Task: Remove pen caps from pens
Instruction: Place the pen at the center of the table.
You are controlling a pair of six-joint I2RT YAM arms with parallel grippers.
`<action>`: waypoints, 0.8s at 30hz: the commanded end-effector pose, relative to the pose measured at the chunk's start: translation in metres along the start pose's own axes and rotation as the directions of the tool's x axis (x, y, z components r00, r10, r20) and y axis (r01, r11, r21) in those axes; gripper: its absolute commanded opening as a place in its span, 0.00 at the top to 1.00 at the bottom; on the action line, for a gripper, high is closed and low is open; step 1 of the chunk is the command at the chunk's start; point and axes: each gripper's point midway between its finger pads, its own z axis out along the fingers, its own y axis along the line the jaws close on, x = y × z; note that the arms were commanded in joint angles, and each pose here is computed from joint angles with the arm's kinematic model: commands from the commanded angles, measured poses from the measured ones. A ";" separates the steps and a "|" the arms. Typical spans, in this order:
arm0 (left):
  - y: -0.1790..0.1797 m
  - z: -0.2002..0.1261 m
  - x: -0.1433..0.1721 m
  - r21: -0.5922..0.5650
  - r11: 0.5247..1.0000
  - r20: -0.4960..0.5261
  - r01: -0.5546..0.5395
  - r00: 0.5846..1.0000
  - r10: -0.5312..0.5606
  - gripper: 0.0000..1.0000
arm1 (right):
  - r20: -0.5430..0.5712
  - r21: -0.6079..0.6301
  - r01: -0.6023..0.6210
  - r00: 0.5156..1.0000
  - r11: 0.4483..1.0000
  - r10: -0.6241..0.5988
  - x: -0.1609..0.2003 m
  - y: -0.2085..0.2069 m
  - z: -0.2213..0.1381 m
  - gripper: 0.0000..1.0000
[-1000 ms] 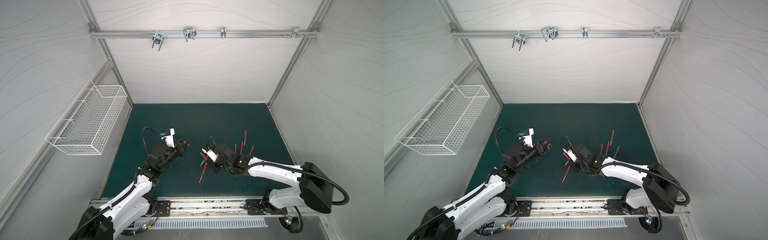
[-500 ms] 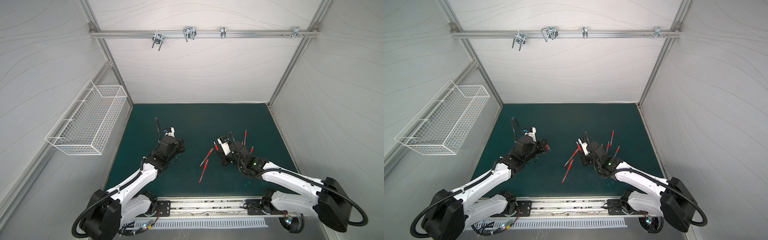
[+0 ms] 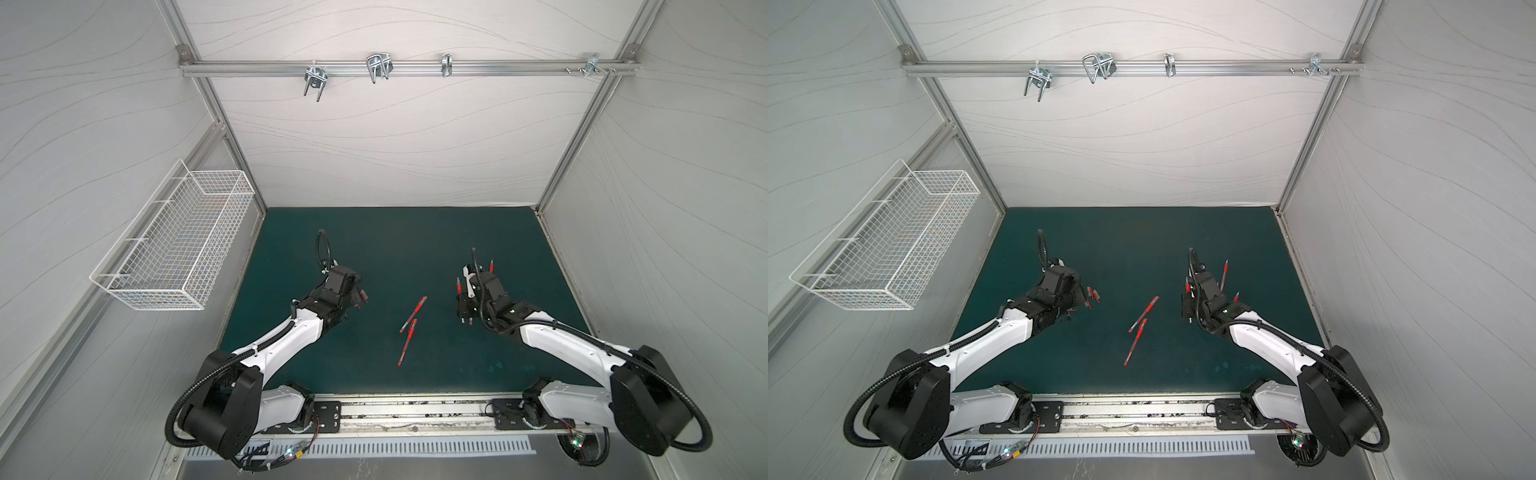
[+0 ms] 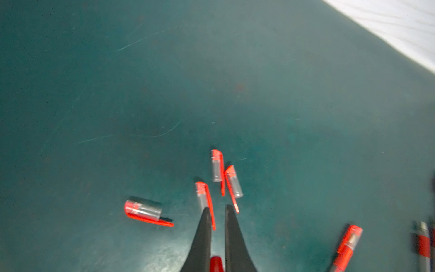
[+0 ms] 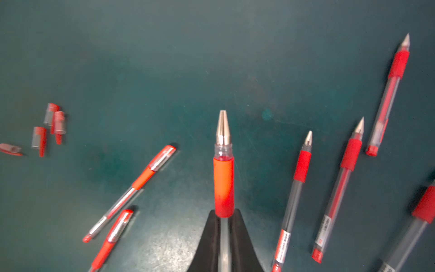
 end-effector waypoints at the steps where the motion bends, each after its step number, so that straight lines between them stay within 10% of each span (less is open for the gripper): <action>1: 0.002 0.000 -0.017 -0.037 0.999 0.031 0.037 0.999 -0.036 1.00 | -0.040 0.028 -0.057 0.997 0.998 0.058 0.001 -0.008 0.005 1.00; 24: 0.041 0.051 -0.009 -0.169 0.983 -0.092 0.076 0.992 -0.092 0.99 | -0.202 0.073 -0.080 0.975 0.994 0.094 0.018 -0.020 0.041 1.00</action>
